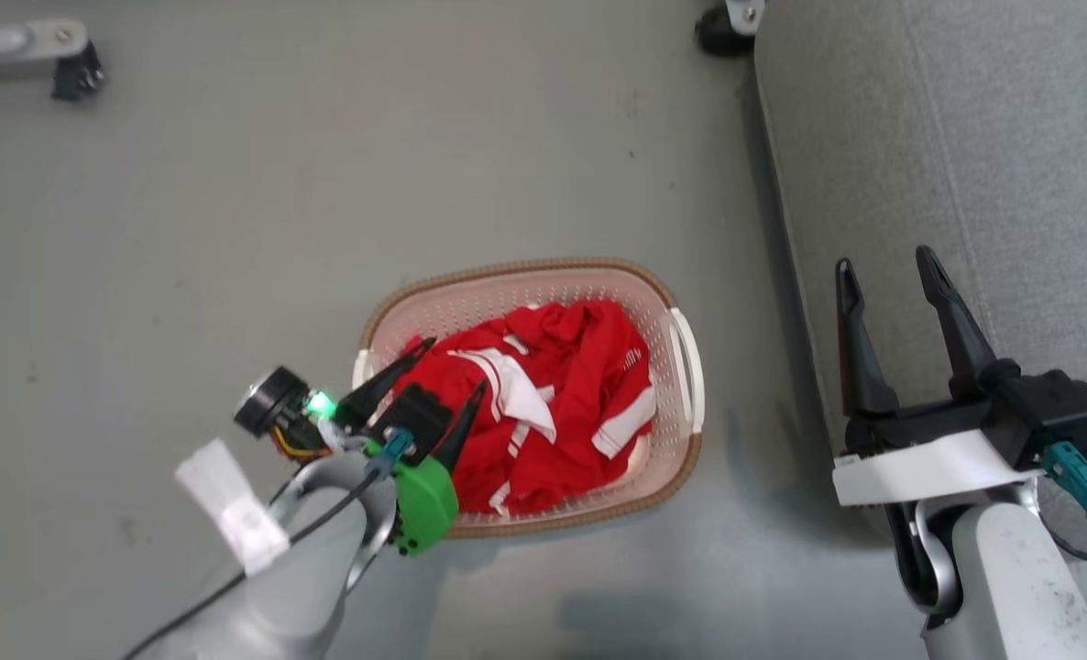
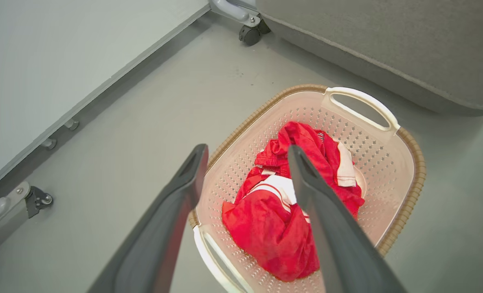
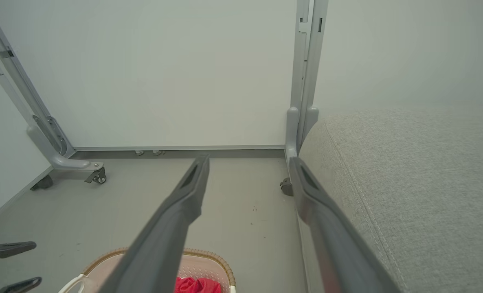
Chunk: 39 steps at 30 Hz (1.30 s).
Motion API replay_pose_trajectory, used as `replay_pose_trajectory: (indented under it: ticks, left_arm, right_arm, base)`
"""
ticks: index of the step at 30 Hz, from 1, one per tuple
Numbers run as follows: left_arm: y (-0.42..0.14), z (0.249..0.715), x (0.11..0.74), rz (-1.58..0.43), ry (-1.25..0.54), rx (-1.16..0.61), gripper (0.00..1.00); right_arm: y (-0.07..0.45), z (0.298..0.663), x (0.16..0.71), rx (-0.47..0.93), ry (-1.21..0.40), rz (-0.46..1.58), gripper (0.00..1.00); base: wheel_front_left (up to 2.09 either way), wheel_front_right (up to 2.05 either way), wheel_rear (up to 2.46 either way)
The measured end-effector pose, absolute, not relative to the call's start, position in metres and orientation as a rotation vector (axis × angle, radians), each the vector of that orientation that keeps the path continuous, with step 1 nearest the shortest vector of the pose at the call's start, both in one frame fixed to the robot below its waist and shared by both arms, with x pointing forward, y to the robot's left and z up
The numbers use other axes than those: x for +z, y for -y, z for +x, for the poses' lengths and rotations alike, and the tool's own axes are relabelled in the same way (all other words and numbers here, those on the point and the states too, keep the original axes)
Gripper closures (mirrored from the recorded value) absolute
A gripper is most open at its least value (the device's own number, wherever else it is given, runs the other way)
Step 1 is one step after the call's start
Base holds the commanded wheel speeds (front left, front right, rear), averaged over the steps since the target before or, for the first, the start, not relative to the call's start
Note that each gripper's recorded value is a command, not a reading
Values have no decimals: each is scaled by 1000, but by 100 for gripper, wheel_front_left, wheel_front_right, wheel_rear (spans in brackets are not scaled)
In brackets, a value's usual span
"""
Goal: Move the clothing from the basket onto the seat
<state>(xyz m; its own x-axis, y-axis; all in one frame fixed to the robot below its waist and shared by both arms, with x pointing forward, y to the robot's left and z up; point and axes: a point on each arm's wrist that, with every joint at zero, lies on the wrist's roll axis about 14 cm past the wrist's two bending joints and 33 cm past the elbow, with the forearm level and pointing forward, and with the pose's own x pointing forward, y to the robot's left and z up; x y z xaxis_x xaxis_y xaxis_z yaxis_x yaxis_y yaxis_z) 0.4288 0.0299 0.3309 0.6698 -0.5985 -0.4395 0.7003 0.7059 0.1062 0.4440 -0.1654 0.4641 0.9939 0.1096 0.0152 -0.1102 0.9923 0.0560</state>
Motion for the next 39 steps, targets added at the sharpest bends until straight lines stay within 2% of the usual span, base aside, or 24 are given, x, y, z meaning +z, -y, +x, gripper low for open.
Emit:
replay_pose_trajectory:
  ticks: [7, 17, 23, 39]
  left_arm:
    - [-26, 437, 264, 470, -593, -901, 0]
    - [-33, 446, 191, 739, -721, -1096, 0]
    - [-34, 456, 158, 753, -798, -1102, 0]
    - [-28, 454, 89, 781, -945, -1139, 0]
  right_arm:
    - [171, 462, 434, 96, -45, 63, 0]
    - [183, 471, 390, 55, -136, 111, 0]
    - [198, 467, 367, 9, -195, 126, 0]
    - [207, 462, 328, -4, -293, 104, 0]
  base:
    - [0, 0, 0]
    - [0, 0, 0]
    - [0, 0, 0]
    - [0, 0, 0]
